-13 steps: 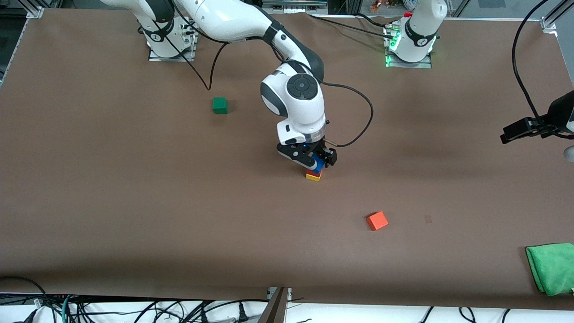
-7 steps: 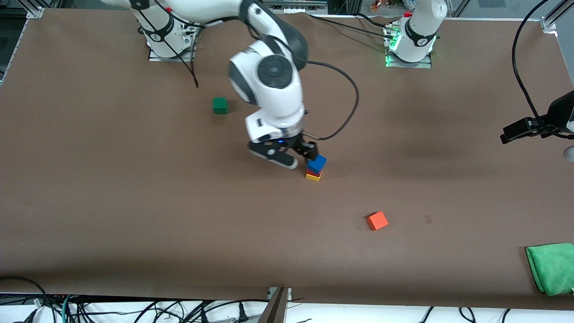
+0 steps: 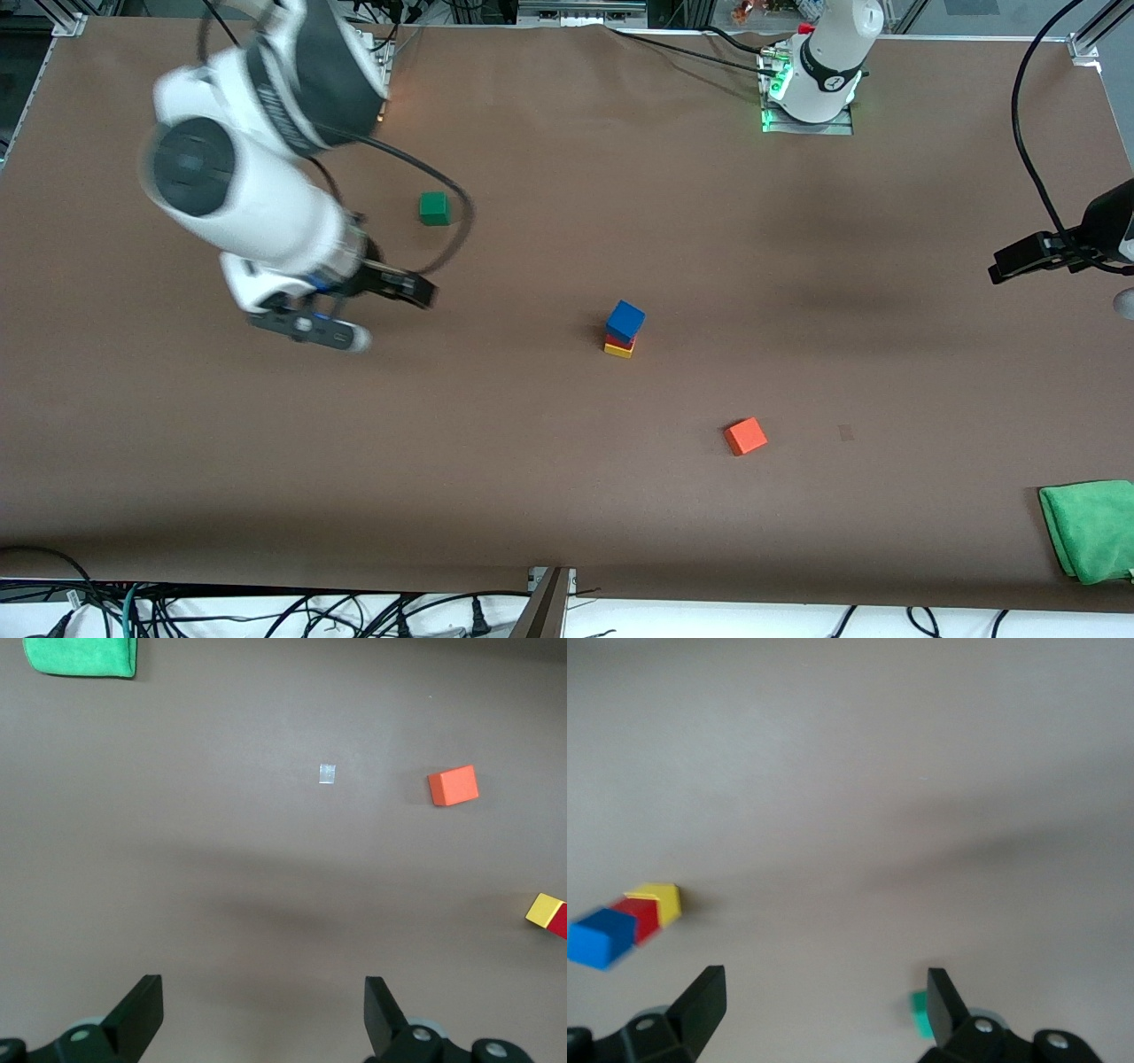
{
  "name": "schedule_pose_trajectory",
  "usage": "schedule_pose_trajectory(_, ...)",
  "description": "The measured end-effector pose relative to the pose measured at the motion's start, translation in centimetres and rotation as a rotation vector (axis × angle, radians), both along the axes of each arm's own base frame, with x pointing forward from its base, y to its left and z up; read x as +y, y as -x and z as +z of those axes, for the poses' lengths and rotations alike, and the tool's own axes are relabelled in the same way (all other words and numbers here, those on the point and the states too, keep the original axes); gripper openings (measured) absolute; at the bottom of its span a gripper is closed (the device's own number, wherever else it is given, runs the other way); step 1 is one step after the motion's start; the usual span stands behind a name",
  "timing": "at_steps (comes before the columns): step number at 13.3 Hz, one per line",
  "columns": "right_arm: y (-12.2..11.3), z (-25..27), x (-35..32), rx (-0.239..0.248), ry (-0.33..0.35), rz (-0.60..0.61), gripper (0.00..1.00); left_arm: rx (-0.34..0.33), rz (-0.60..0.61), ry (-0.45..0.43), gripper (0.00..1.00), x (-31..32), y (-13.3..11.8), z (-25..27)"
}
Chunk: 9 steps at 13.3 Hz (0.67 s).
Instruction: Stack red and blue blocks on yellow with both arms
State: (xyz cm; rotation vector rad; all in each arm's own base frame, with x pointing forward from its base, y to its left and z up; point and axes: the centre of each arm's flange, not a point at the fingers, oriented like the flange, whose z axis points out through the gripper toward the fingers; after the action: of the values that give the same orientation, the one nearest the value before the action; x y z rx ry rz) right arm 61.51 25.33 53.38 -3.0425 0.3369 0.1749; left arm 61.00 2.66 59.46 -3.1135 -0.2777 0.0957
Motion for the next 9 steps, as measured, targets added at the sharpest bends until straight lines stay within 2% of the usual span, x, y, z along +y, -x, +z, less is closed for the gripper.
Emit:
schedule_pose_trajectory(4, 3.9, 2.1, -8.5, 0.027, -0.02, 0.099, 1.0, 0.0, 0.0, 0.0, 1.0, 0.0, 0.0, 0.0)
schedule_pose_trajectory(6, 5.4, 2.8, -12.3, 0.022, -0.002, 0.136, 1.0, 0.0, 0.0, 0.0, 1.0, 0.0, 0.0, 0.0)
schedule_pose_trajectory(9, 7.2, 3.4, -15.4, 0.009, -0.012, 0.17, 1.0, 0.0, 0.0, 0.0, 1.0, 0.0, 0.0, 0.0)
